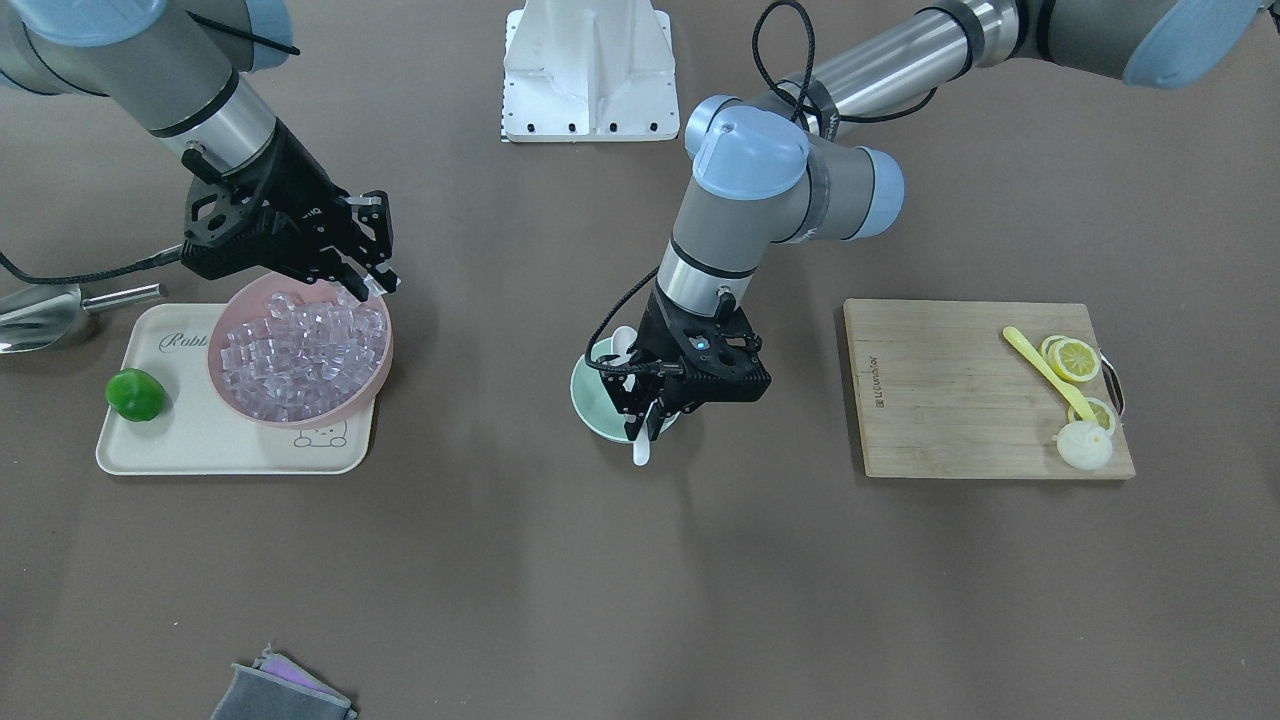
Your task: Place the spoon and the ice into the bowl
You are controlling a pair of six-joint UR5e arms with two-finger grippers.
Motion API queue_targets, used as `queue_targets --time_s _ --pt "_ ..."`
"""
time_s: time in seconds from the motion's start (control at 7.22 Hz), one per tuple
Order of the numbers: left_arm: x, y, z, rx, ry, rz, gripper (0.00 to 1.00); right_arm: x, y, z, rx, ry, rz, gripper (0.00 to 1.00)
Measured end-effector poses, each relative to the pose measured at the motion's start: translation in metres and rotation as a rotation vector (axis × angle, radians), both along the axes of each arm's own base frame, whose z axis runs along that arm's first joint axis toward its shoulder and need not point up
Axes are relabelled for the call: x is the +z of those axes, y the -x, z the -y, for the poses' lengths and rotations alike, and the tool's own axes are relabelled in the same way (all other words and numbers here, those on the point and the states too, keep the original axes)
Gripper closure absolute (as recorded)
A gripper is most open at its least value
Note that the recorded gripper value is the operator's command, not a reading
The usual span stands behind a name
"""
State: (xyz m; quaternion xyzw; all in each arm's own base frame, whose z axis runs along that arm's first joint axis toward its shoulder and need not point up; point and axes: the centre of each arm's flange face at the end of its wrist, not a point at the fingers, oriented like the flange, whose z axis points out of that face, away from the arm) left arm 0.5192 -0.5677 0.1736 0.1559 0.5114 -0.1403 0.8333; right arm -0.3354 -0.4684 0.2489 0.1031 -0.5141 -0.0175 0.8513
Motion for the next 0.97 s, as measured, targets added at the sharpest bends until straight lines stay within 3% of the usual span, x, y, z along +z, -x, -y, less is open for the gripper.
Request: queue_targets --time_s 0.28,0.42,0.55,0.69,0.97 --pt "0.003 -0.002 -0.001 -0.019 -0.007 0.003 1.0 -0.008 0.018 -0.005 -0.006 -0.003 0.001 1.0" --pt "0.006 -0.006 -0.005 -0.023 -0.01 0.007 0.65 -0.015 0.028 -0.007 0.002 0.001 0.005 1.0" --pt "0.008 -0.009 -0.008 -0.024 -0.008 0.008 0.43 -0.02 0.035 -0.009 0.009 0.0 0.007 1.0" --pt "0.008 -0.011 -0.01 -0.03 0.006 0.001 0.04 -0.023 0.039 -0.01 0.012 -0.003 0.008 1.0" --pt "0.006 -0.005 -0.009 -0.047 0.027 -0.016 0.03 -0.031 0.05 -0.01 0.015 -0.013 0.008 1.0"
